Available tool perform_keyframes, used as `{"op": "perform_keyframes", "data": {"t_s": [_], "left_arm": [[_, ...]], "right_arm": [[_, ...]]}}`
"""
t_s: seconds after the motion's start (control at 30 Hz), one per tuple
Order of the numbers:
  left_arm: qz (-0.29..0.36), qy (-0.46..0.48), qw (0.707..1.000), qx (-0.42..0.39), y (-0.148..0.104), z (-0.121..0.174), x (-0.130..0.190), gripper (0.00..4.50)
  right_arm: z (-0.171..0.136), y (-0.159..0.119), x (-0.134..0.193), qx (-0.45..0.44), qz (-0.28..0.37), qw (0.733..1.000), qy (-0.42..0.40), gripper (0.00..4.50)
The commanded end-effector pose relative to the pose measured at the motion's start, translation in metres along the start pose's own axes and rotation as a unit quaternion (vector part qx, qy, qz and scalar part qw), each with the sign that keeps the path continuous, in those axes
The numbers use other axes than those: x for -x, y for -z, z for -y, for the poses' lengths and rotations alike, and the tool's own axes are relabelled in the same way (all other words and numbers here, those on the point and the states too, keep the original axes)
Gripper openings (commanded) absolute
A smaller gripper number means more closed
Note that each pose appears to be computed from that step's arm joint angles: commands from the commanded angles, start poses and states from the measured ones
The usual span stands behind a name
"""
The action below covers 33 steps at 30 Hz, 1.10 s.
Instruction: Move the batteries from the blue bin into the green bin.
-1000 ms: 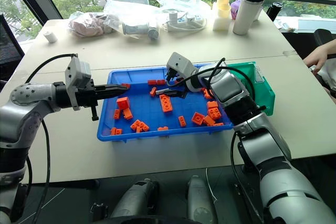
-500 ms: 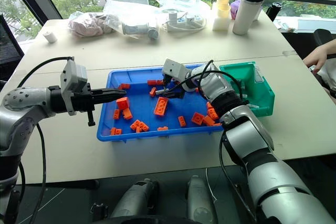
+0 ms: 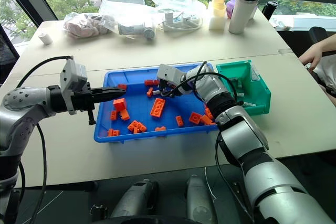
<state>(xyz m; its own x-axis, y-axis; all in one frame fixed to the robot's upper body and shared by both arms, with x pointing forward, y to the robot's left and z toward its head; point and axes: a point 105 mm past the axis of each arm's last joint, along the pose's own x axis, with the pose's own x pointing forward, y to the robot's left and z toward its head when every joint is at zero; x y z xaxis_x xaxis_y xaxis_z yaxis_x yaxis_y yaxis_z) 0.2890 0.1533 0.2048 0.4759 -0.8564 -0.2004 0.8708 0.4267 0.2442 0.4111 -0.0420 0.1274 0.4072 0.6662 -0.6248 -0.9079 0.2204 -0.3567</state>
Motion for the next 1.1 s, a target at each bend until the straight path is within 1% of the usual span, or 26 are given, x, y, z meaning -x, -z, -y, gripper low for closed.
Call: {"op": "perform_keyframes", "data": {"t_s": [0.03, 0.07, 0.13, 0.17, 0.2, 0.27, 0.3, 0.37, 0.4, 0.43, 0.5, 0.63, 0.7, 0.8, 0.83, 0.9, 0.97, 1.03, 1.07, 1.1], "left_arm": [[0.009, -0.011, 1.000, -0.023, -0.009, -0.003, 0.005, 0.00], [0.009, -0.012, 1.000, -0.024, -0.008, -0.003, 0.005, 0.00], [0.009, -0.014, 1.000, -0.024, -0.008, -0.004, 0.006, 0.00], [0.009, -0.014, 1.000, -0.024, -0.008, -0.003, 0.007, 0.00], [0.009, -0.015, 1.000, -0.023, -0.007, -0.003, 0.007, 0.00], [0.009, -0.016, 1.000, -0.022, -0.006, -0.003, 0.007, 0.00], [0.010, -0.016, 1.000, -0.021, -0.005, -0.002, 0.006, 0.00], [0.012, -0.013, 1.000, -0.018, -0.004, 0.000, 0.005, 0.00], [0.013, -0.011, 1.000, -0.017, -0.003, 0.000, 0.003, 0.00], [0.015, -0.006, 1.000, -0.016, -0.002, 0.000, 0.001, 0.00], [0.018, 0.002, 1.000, -0.015, -0.002, 0.001, -0.004, 0.00], [0.024, 0.015, 0.999, -0.018, -0.004, -0.001, -0.009, 0.00], [0.027, 0.029, 0.999, -0.023, -0.006, -0.004, -0.016, 0.00], [0.033, 0.043, 0.998, -0.028, -0.011, -0.008, -0.023, 0.00], [0.034, 0.046, 0.998, -0.029, -0.012, -0.009, -0.024, 0.00], [0.036, 0.052, 0.998, -0.030, -0.013, -0.011, -0.027, 0.00], [0.039, 0.057, 0.997, -0.031, -0.014, -0.010, -0.029, 0.00], [0.042, 0.065, 0.997, -0.030, -0.016, -0.009, -0.031, 0.00], [0.044, 0.068, 0.996, -0.031, -0.017, -0.009, -0.032, 0.00], [0.046, 0.073, 0.996, -0.030, -0.019, -0.008, -0.033, 0.00]], "right_arm": [[0.008, -0.014, 0.008, 0.006, 0.017, 1.000, 0.018, 0.04], [0.014, -0.016, 0.017, 0.009, 0.019, 0.999, 0.034, 0.04], [0.029, -0.022, 0.047, 0.014, 0.029, 0.996, 0.078, 0.04], [0.032, -0.025, 0.061, 0.016, 0.035, 0.995, 0.089, 0.04], [0.035, -0.026, 0.090, 0.008, 0.049, 0.993, 0.109, 0.04], [0.032, -0.028, 0.124, -0.005, 0.060, 0.990, 0.131, 0.04], [0.033, -0.022, 0.147, -0.016, 0.055, 0.986, 0.158, 0.04], [0.033, -0.010, 0.181, -0.042, 0.040, 0.977, 0.203, 0.04], [0.034, 0.001, 0.202, -0.056, 0.023, 0.970, 0.235, 0.04], [0.034, 0.018, 0.223, -0.067, -0.008, 0.960, 0.271, 0.04], [0.029, 0.040, 0.249, -0.085, -0.052, 0.945, 0.312, 0.04], [0.016, 0.061, 0.267, -0.114, -0.089, 0.933, 0.331, 0.04], [0.005, 0.078, 0.267, -0.115, -0.127, 0.930, 0.327, 0.04], [-0.009, 0.089, 0.260, -0.123, -0.141, 0.936, 0.299, 0.04], [-0.011, 0.090, 0.259, -0.131, -0.137, 0.936, 0.296, 1.06], [-0.014, 0.091, 0.259, -0.136, -0.134, 0.936, 0.295, 1.71], [-0.014, 0.090, 0.263, -0.130, -0.136, 0.935, 0.301, 2.88], [-0.011, 0.084, 0.270, -0.126, -0.132, 0.932, 0.314, 3.72], [-0.010, 0.082, 0.274, -0.126, -0.128, 0.931, 0.319, 4.26], [-0.010, 0.076, 0.275, -0.118, -0.120, 0.933, 0.318, 4.39]]}}
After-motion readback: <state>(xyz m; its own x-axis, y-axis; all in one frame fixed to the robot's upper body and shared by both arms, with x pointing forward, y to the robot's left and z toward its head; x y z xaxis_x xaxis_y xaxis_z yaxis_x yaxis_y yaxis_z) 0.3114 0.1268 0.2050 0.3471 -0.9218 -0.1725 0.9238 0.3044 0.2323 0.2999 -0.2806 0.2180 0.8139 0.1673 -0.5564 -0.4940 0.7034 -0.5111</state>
